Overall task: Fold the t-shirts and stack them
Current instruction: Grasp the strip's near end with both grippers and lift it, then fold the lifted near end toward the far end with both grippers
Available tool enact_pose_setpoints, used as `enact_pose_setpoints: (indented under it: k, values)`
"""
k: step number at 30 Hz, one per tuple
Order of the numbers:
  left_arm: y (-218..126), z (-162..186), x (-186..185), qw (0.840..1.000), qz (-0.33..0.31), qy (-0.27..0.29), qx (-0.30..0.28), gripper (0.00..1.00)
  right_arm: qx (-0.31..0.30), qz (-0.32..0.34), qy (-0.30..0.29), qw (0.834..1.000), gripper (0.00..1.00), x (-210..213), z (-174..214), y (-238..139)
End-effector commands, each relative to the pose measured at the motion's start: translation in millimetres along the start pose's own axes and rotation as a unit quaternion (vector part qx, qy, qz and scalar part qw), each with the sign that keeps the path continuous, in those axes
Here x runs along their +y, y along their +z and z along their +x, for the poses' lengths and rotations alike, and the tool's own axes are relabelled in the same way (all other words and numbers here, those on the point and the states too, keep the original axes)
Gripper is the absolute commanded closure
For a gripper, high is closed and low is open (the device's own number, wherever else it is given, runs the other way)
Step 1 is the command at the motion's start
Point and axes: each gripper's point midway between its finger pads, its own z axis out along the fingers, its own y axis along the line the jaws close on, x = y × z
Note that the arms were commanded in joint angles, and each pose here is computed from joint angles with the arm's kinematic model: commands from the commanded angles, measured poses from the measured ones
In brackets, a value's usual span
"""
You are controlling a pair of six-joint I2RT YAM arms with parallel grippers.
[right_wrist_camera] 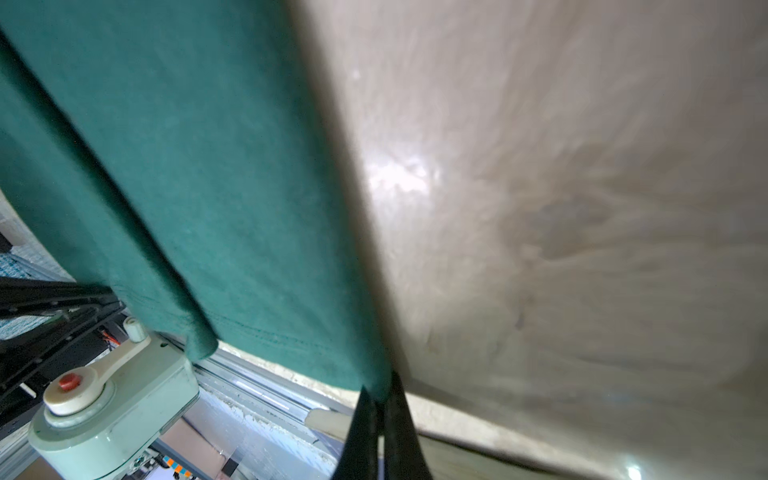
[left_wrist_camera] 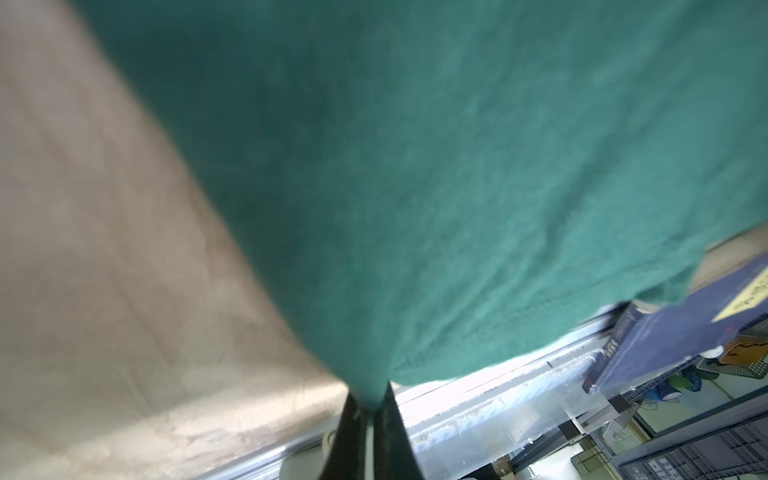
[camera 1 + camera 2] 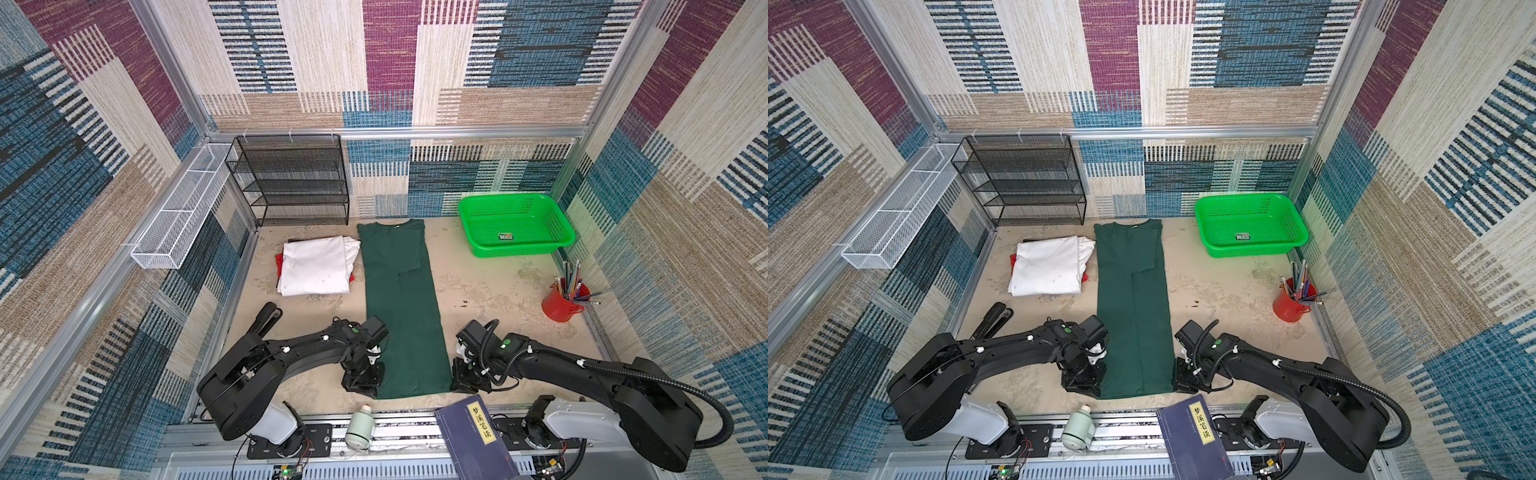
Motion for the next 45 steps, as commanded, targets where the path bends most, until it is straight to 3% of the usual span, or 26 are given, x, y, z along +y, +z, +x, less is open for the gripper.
enact_pose_setpoints:
  k: [1, 11, 22, 34, 45]
  values:
    - [-6.7, 1.6, -1.4, 1.0, 0.006, 0.0, -0.012, 1.0, -0.017, -0.012, 0.006, 1.0, 1.0, 5.0, -2.0, -8.3]
    - [-56.8, 5.9, -8.5, 0.995, 0.021, 0.037, -0.095, 1.0, -0.066, -0.078, 0.004, 0.995, 1.0, 39.3, -5.7, -51.6]
    - [-109.1, -22.6, -10.8, 0.979, -0.014, 0.053, -0.197, 1.0, -0.169, -0.058, 0.023, 0.984, 1.0, 58.2, -42.1, -93.6]
    - [-146.1, -66.8, -10.1, 0.97, -0.027, 0.057, -0.236, 1.0, -0.25, -0.071, -0.002, 0.966, 1.0, 91.0, -94.7, -123.8]
    - [-170.4, -124.9, -1.4, 0.966, -0.025, 0.048, -0.251, 1.0, -0.283, -0.062, -0.033, 0.957, 1.0, 105.5, -155.9, -132.6]
